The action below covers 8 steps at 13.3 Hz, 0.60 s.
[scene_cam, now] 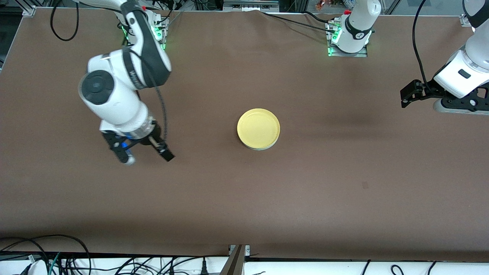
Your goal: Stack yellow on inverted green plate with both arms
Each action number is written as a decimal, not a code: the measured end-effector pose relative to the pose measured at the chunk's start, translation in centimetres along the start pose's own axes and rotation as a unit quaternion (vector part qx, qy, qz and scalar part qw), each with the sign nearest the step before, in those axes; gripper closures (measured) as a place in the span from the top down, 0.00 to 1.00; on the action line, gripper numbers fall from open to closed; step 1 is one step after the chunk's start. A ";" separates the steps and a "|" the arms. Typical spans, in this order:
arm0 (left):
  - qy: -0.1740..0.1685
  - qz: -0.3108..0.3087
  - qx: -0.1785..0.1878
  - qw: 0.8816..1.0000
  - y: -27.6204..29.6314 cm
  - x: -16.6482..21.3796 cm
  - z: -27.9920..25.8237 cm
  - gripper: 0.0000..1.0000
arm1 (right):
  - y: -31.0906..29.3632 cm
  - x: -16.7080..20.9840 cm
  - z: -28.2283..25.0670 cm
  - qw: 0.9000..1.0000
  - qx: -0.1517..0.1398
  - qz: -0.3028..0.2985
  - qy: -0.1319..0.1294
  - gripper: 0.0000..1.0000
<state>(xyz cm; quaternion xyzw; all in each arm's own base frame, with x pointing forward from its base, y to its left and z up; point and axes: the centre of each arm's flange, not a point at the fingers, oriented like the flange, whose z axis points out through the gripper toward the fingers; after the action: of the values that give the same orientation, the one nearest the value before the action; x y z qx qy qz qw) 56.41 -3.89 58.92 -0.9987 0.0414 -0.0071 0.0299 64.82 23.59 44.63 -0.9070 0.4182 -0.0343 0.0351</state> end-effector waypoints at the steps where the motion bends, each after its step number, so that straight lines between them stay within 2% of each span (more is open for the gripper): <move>1: 0.000 0.001 0.000 1.000 0.1 0.0 0.0 1.00 | 0.9 1.3 -0.3 1.000 -0.010 -0.003 0.001 1.00; 4: 0.000 0.001 0.000 1.000 0.1 0.0 0.0 1.00 | 3.4 4.8 -2.1 0.999 -0.026 -0.038 -0.002 1.00; 6: 0.000 0.001 0.000 1.000 0.1 0.0 0.0 1.00 | 6.6 8.0 -5.2 0.996 -0.031 -0.077 -0.020 1.00; 8: 0.000 0.001 0.000 1.000 0.1 0.0 0.0 1.00 | 10.8 11.1 -8.9 0.991 -0.022 -0.124 -0.043 1.00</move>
<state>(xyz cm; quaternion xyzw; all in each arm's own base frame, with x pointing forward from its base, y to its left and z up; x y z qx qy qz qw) 56.39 -4.00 58.91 -0.9986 0.0424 -0.0067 0.0299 63.03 7.86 52.81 -0.9529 0.3016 0.0103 0.0287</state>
